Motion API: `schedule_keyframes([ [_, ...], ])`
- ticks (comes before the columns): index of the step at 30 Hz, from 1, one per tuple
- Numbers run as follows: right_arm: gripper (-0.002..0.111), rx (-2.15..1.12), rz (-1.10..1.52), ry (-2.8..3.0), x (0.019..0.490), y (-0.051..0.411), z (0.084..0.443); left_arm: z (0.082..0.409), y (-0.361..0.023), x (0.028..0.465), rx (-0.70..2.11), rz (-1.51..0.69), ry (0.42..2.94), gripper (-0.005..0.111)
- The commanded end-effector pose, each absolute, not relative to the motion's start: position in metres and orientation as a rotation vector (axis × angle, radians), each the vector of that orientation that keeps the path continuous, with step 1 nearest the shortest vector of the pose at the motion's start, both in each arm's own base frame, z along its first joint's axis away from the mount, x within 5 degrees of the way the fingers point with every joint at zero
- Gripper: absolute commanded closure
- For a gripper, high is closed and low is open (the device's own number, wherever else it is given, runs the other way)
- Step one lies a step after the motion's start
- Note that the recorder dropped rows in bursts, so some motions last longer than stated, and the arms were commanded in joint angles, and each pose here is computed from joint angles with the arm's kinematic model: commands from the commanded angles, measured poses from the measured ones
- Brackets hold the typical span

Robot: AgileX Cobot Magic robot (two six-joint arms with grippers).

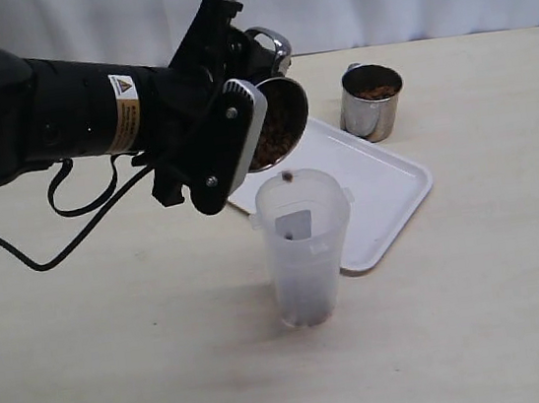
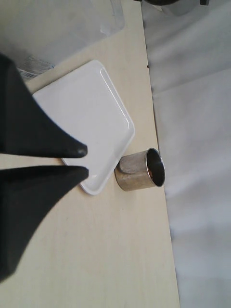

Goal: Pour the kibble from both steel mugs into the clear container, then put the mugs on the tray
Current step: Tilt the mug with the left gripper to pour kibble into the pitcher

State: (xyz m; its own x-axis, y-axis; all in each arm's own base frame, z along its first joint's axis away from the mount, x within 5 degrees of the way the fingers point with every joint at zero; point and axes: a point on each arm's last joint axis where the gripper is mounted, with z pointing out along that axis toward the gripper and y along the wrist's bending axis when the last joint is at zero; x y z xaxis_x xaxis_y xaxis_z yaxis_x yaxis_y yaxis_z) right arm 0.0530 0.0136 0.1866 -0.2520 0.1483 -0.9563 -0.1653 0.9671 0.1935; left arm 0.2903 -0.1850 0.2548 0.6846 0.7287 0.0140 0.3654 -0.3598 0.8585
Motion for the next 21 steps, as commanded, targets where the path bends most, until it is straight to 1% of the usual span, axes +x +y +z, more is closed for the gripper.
schedule_keyframes([
  [1, 0.103, -0.017, 0.293, 1.792, 0.0535, 0.0136, 0.1864, 0.2598, -0.1878, 0.2895, 1.96, 0.498, 0.839, 0.107],
  [21, 0.103, -0.017, 0.293, 1.792, 0.0535, 0.0136, 0.1864, 0.2638, -0.1899, 0.2894, 1.954, 0.486, 0.816, 0.107],
])
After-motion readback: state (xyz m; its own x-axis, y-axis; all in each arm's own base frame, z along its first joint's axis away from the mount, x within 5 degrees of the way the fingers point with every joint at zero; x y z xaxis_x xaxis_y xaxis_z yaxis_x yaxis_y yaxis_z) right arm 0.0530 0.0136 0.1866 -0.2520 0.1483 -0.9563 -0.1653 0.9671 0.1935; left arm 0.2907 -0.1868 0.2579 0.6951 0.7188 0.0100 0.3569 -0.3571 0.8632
